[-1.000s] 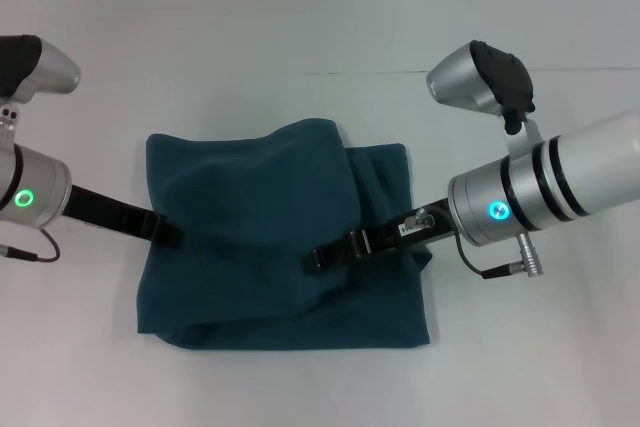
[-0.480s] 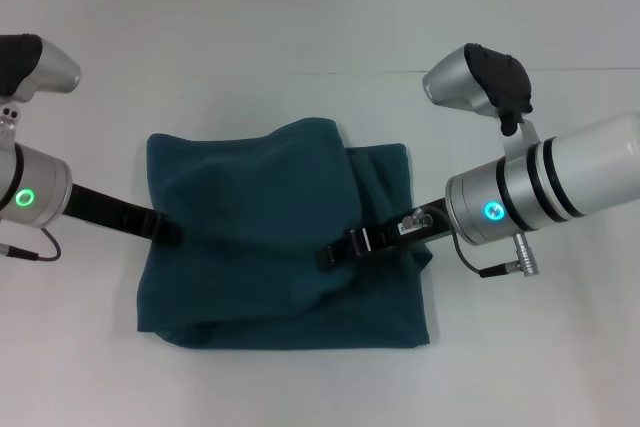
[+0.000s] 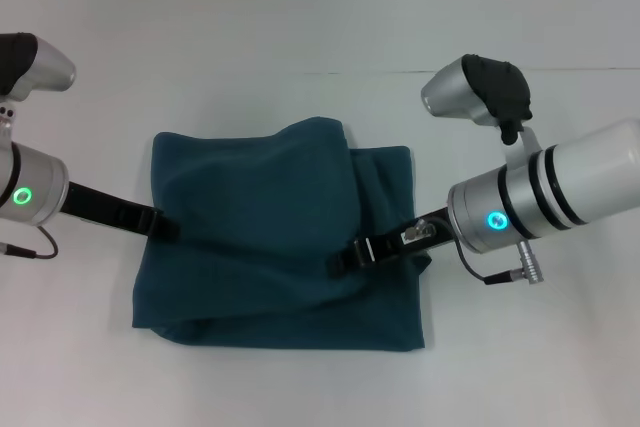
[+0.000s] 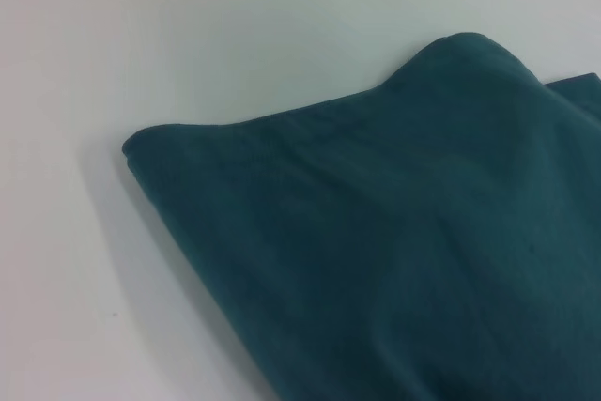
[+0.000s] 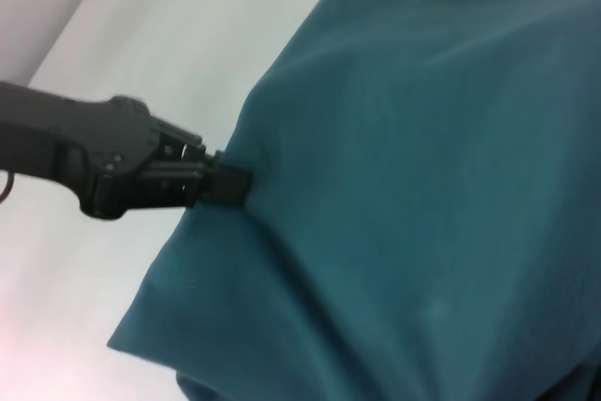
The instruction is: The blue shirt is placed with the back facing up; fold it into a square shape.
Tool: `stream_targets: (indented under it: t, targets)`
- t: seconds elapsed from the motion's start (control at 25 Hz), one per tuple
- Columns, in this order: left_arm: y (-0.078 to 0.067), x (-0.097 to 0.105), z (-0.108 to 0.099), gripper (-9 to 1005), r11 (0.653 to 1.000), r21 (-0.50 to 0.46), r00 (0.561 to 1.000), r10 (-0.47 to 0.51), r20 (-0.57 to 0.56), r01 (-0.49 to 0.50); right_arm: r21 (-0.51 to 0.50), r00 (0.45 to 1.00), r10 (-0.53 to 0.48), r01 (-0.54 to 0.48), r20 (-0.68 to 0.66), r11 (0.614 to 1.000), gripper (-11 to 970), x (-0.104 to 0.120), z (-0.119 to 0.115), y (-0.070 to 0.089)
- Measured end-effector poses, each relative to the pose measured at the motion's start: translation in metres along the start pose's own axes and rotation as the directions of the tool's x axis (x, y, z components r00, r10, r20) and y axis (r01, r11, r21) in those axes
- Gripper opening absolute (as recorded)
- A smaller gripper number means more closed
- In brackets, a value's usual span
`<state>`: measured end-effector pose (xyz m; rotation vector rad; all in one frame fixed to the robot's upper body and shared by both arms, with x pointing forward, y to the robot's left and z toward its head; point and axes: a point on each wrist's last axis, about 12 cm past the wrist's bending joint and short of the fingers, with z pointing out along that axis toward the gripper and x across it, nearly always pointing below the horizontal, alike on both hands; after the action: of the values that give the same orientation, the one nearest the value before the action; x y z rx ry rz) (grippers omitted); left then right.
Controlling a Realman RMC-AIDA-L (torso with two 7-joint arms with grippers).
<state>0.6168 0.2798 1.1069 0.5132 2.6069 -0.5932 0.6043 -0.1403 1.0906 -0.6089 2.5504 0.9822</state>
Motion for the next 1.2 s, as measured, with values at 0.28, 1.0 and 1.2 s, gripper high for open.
stream_targets:
  t: [0.28,1.0,1.2]
  targets:
    - [0.0,0.0,0.0,99,1.0,0.004,1.0,-0.002,-0.003,0.002,0.004,0.998,0.003,-0.004,0.063,1.0,58,0.002,-0.012,-0.002]
    - [-0.002,-0.001,-0.007,195,0.999,0.037,1.0,-0.024,0.001,0.024,0.011,0.982,-0.045,0.044,0.181,0.999,44,0.015,-0.053,0.017]
    - [0.0,-0.002,-0.013,380,0.997,0.06,0.998,-0.051,0.033,0.049,0.065,0.987,-0.011,0.001,0.162,0.998,43,0.029,-0.066,0.011]
